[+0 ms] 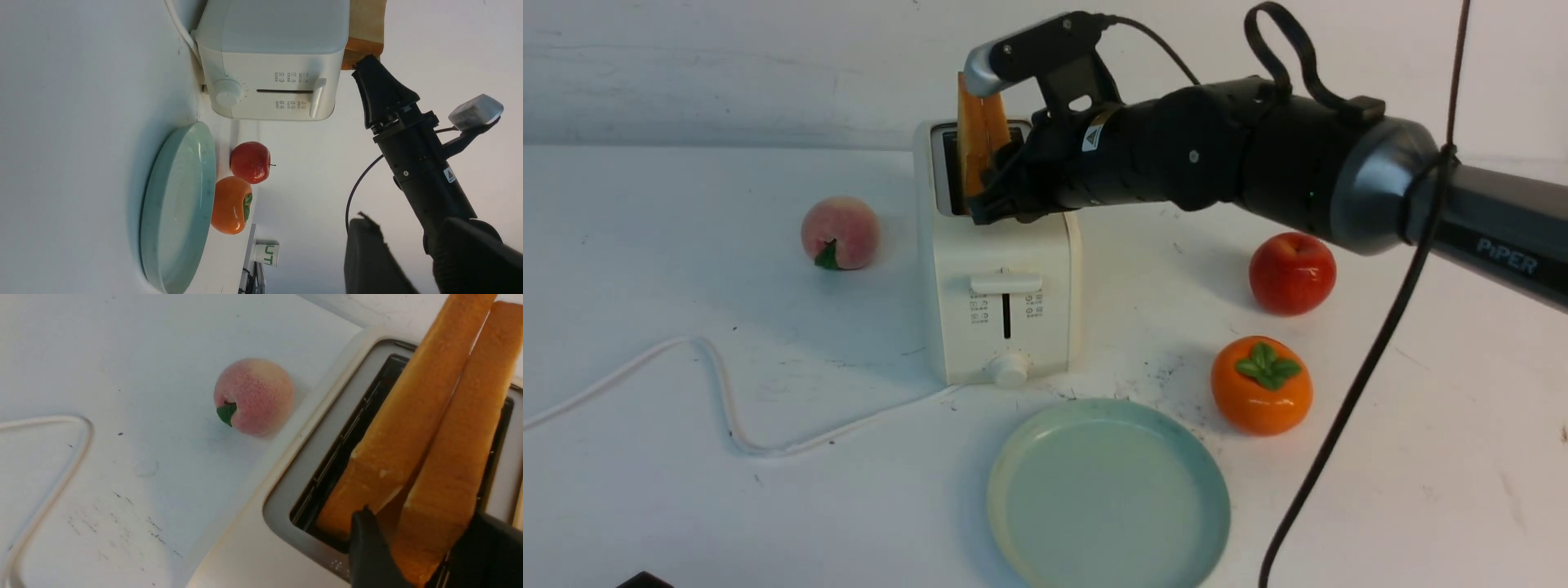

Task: Take toasted bread from bread machine on white table place on plate.
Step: 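Grasp the toast slice in the toaster and pull it up out of the slot with the right gripper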

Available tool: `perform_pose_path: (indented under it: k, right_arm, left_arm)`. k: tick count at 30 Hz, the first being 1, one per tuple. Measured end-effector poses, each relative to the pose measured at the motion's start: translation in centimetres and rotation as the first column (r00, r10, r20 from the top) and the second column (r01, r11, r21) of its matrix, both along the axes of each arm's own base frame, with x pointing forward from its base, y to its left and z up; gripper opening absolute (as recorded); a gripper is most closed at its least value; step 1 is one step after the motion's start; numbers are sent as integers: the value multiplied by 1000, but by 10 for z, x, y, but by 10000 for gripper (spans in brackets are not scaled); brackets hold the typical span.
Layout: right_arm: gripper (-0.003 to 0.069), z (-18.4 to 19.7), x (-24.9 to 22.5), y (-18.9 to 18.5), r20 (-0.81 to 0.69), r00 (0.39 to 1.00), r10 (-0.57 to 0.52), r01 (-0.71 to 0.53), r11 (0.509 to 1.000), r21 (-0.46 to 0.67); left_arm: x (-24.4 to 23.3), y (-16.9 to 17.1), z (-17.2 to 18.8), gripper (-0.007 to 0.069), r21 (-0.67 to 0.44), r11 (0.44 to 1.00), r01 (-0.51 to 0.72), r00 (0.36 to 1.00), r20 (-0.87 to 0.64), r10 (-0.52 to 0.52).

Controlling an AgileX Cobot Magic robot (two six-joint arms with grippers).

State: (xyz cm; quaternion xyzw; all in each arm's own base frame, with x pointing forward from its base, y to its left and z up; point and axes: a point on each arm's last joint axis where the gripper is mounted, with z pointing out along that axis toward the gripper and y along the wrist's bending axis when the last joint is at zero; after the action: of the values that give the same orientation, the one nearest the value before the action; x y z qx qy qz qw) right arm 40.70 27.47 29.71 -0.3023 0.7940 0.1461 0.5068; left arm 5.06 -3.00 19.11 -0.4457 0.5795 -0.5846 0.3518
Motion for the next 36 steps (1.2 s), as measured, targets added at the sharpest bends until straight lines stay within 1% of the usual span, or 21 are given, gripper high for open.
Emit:
perform_pose_path:
  k: [2,6,7,8,12,13,14,16,23,32,34,36]
  right_arm:
    - [271,-2,1,0,11,1000,4,-4,1000,-21]
    - [201,-2,2,0,32,999,7,-6,999,-37]
    - [173,-2,2,0,37,999,7,-5,999,-35]
    - [168,-2,2,0,38,999,6,-5,999,-35]
    - [67,1,4,0,69,998,3,-1,1000,-25]
    - [62,1,4,0,69,998,3,-1,1000,-25]
    - [34,3,4,0,81,997,1,1,1000,-17]
    - [13,5,4,0,91,996,-1,2,1000,-11]
    - [5,27,-2,-4,141,990,-8,5,1000,25]
    - [8,88,-28,-21,239,971,-20,-3,996,93]
    - [8,94,-32,-24,235,972,-16,-5,996,90]
    - [8,108,-46,-31,206,979,0,-15,997,70]
  left_arm:
    - [0,0,0,237,1,1000,0,1000,0,0]
    - [0,0,0,237,2,1000,0,1000,0,0]
    - [0,0,0,237,2,1000,0,1000,0,0]
    - [0,0,0,237,2,1000,0,1000,0,0]
    - [0,0,0,237,3,1000,2,1000,-1,-2]
    - [0,0,0,237,3,1000,2,1000,-1,-2]
    - [0,0,0,237,3,1000,3,1000,-1,-3]
    - [0,0,0,237,3,1000,3,1000,-1,-3]
    - [0,0,0,237,3,1000,3,1000,-1,-3]
    - [0,0,0,238,3,1000,3,1000,-1,-3]
    - [0,0,0,238,3,1000,3,1000,-1,-3]
    - [0,0,0,238,3,1000,3,1000,-1,-3]
